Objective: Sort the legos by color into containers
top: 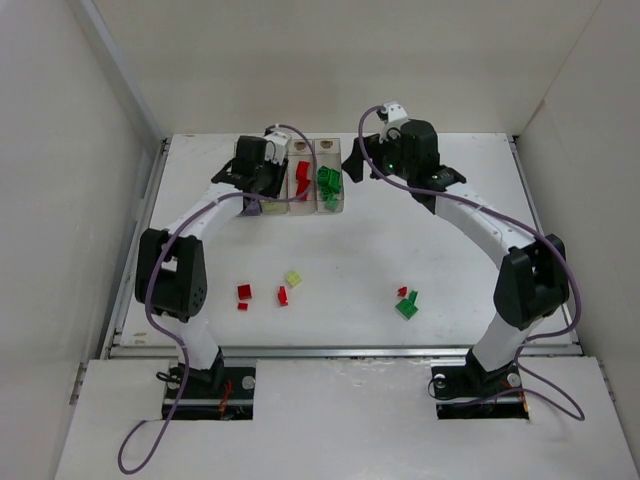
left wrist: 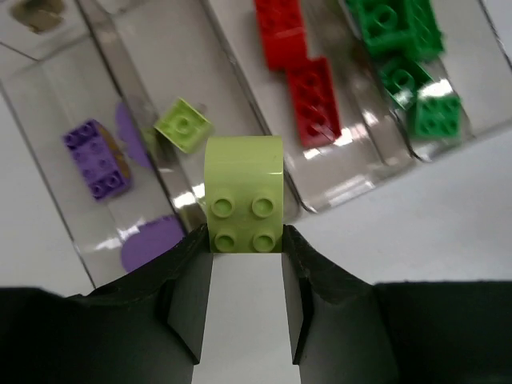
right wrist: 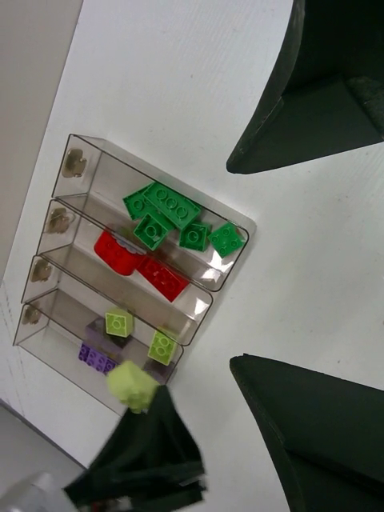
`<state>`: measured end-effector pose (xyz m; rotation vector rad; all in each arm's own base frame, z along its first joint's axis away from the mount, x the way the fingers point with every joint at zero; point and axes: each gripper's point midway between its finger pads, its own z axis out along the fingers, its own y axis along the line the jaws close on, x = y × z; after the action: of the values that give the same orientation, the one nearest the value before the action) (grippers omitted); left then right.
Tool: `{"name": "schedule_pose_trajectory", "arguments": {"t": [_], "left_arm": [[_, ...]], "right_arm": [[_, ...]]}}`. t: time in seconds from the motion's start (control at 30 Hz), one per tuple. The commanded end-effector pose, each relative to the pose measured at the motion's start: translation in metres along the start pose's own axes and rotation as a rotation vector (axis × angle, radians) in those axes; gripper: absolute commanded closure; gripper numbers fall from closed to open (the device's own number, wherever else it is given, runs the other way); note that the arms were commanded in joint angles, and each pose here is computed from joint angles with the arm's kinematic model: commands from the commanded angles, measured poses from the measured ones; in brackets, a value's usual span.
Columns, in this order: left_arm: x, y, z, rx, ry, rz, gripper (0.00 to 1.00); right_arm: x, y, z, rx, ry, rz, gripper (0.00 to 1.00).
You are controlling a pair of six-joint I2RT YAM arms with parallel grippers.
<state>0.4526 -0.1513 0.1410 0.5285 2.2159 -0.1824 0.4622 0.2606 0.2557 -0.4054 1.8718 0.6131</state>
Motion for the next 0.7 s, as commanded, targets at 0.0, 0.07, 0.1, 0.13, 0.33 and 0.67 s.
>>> {"name": "schedule_pose_trajectory", "arguments": {"t": [0.0, 0.07, 0.1, 0.13, 0.33, 0.67], "left_arm": [[-0.026, 0.030, 0.021, -0.158, -0.089, -0.074, 1.00], [-0.023, 0.036, 0.034, -0.188, -0.085, -0.076, 1.00], [-0.027, 0.037, 0.036, -0.189, -0.096, -0.076, 0.98], [-0.027, 0.038, 0.039, -0.190, -0.098, -0.062, 0.95], [-0.037, 0.047, 0.036, -0.248, -0.132, -0.130, 0.31], [-0.044, 0.039, -0.028, -0.286, -0.063, 0.066, 0.04]], "right_arm": [[-0.046, 0.015, -0.009, -0.024, -0.117, -0.020, 0.00], [-0.051, 0.016, -0.009, -0.026, -0.126, -0.013, 0.00], [-0.051, 0.016, -0.009, -0.026, -0.126, -0.013, 0.00], [-0.051, 0.016, -0.009, -0.026, -0.126, -0.013, 0.00], [-0.047, 0.013, -0.006, -0.016, -0.119, -0.011, 0.00], [-0.045, 0.027, -0.027, 0.009, -0.100, -0.161, 0.00]]}}
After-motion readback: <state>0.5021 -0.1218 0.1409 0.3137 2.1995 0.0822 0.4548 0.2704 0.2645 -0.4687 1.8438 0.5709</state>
